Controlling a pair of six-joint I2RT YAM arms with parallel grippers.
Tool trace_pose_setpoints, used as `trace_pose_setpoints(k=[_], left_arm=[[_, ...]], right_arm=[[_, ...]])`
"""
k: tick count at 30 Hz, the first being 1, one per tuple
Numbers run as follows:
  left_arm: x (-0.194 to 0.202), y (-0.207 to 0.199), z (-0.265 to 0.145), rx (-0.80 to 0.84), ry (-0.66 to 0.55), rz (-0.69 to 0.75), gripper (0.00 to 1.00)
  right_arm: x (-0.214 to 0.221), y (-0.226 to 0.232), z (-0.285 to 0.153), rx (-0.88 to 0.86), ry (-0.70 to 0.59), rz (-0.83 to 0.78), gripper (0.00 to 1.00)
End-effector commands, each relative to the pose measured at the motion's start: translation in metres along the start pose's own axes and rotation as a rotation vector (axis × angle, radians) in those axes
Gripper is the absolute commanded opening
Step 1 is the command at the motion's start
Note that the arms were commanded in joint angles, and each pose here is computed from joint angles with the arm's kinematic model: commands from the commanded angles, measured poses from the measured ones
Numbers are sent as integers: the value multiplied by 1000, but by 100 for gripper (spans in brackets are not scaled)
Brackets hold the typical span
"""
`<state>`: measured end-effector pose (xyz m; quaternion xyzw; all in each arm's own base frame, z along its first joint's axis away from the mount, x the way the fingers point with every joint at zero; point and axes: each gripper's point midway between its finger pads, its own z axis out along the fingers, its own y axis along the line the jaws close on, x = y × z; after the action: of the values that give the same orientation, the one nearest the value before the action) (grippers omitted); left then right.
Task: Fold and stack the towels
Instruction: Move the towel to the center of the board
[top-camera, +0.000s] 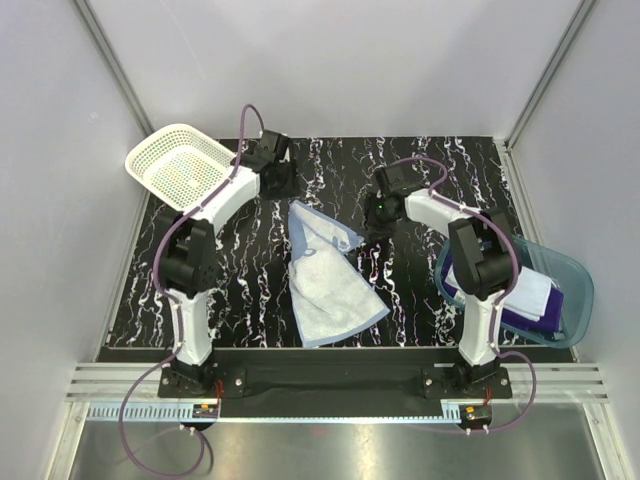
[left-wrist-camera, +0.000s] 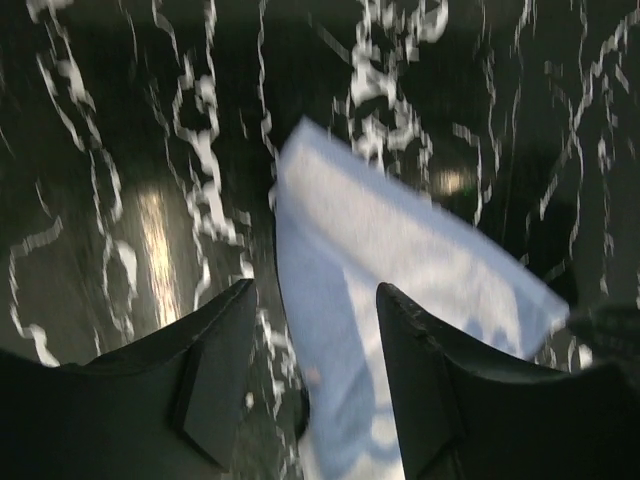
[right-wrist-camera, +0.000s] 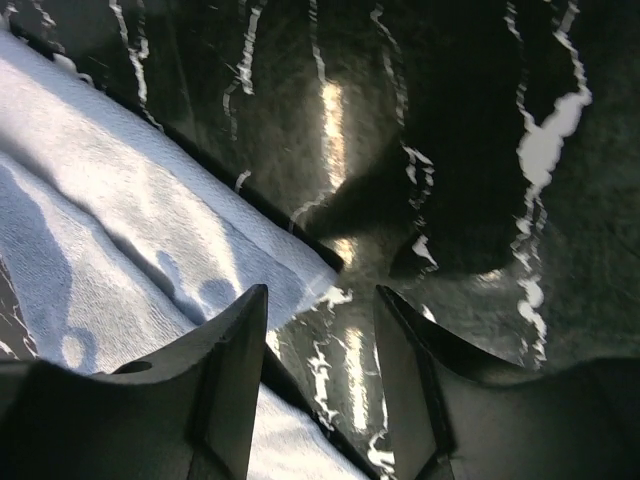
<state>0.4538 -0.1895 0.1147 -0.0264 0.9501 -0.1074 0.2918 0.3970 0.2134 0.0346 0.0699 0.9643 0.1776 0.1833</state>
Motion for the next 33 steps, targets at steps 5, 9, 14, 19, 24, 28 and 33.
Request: trace_pose_setpoints(k=[5, 9, 14, 19, 24, 28, 33], left_arm=[[-34, 25, 57, -124, 7, 118, 56], [-29, 33, 79, -82, 62, 94, 55], [-17, 25, 95, -6, 100, 85, 52], [-1, 15, 104, 76, 139, 84, 48], [12, 15, 108, 90, 175, 91, 47], [21, 15, 110, 96, 195, 93, 45], [33, 18, 118, 93, 223, 86, 43]], right_arm=[[-21, 21, 9, -40, -125, -50, 52], [-14, 17, 19, -41, -115, -59, 52], [-2, 20, 29, -50, -98, -80, 52], [7, 15, 31, -30, -85, -69, 52], [14, 14, 26, -11, -73, -52, 49], [21, 10, 24, 2, -63, -52, 49], [27, 10, 19, -7, -54, -62, 52]])
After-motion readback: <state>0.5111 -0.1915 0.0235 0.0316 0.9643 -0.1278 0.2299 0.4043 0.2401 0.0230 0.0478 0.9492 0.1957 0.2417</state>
